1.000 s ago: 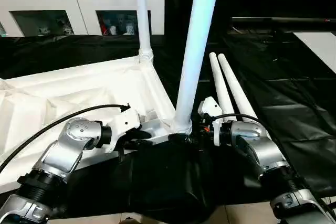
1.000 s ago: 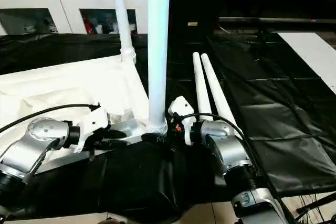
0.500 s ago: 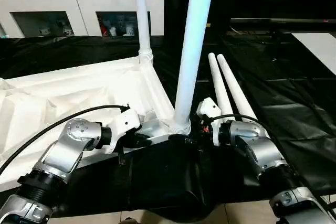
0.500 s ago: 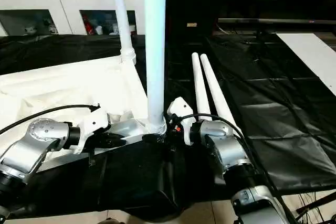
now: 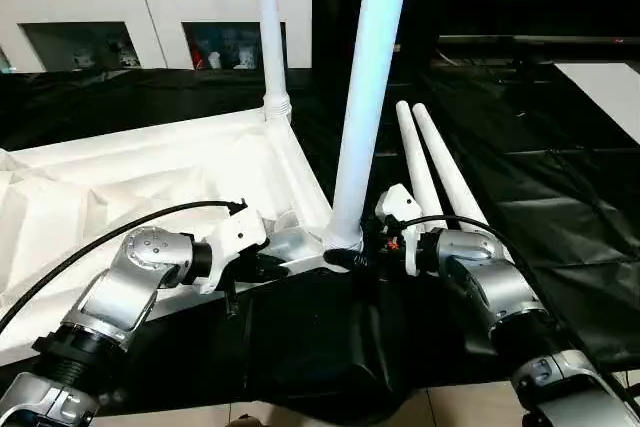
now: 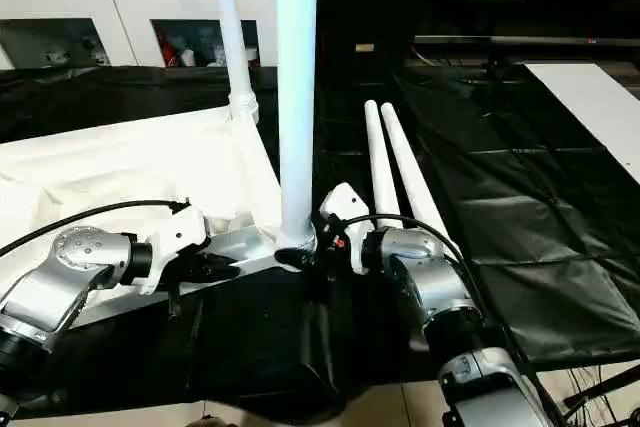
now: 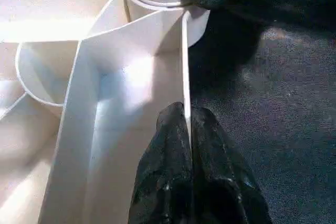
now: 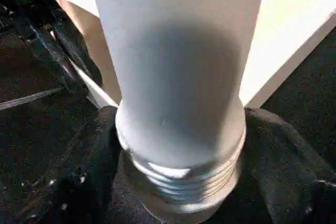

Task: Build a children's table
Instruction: Rotate leg to tighten

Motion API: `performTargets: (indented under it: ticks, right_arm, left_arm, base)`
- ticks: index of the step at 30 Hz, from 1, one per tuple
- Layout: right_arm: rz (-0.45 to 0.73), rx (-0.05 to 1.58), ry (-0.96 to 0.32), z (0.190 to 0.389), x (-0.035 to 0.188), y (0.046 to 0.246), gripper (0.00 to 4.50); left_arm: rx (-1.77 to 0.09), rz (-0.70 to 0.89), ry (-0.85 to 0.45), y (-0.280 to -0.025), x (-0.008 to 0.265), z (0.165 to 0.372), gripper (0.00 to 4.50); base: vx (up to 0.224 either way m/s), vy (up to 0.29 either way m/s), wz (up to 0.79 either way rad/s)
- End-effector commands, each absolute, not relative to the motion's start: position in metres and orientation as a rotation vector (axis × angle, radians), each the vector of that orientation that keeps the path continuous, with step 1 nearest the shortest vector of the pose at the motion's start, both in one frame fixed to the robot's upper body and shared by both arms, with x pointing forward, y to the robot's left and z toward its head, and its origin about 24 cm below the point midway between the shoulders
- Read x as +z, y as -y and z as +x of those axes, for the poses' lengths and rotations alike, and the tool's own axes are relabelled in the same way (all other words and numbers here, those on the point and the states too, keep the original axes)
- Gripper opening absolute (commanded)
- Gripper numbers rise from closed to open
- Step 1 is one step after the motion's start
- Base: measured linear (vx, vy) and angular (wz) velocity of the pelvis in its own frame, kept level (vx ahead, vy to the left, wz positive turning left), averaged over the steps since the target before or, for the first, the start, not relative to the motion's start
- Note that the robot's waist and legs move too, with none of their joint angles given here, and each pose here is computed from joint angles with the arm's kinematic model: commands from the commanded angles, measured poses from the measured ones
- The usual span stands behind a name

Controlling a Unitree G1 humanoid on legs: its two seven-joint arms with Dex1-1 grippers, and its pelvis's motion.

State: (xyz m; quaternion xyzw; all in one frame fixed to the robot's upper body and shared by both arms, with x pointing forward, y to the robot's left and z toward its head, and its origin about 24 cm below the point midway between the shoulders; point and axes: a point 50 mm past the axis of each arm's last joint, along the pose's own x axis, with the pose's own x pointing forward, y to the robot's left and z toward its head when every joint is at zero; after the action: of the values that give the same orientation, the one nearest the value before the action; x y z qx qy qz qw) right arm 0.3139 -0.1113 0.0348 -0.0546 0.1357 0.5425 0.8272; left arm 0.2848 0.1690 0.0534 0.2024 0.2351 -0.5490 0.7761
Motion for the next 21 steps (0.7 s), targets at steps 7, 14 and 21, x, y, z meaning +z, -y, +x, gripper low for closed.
performTargets:
  ticks: [7, 14, 21]
  right_arm:
    - [-0.107, 1.155, -0.243, 0.321, 0.044, 0.108, 2.87]
    - [-0.110, 1.172, -0.242, 0.320, 0.042, 0.108, 2.74]
    - [-0.097, 1.066, -0.257, 0.322, 0.033, 0.108, 2.73]
  left_arm:
    - [-1.189, 0.458, -0.539, -0.171, 0.049, 0.283, 0.00]
    - [-1.192, 0.459, -0.543, -0.171, 0.048, 0.282, 0.00]
    - [-1.154, 0.457, -0.559, -0.171, 0.045, 0.283, 0.00]
  base:
    - [0.000, 0.000, 0.00]
    - [0.000, 0.000, 0.00]
    - [0.000, 0.000, 0.00]
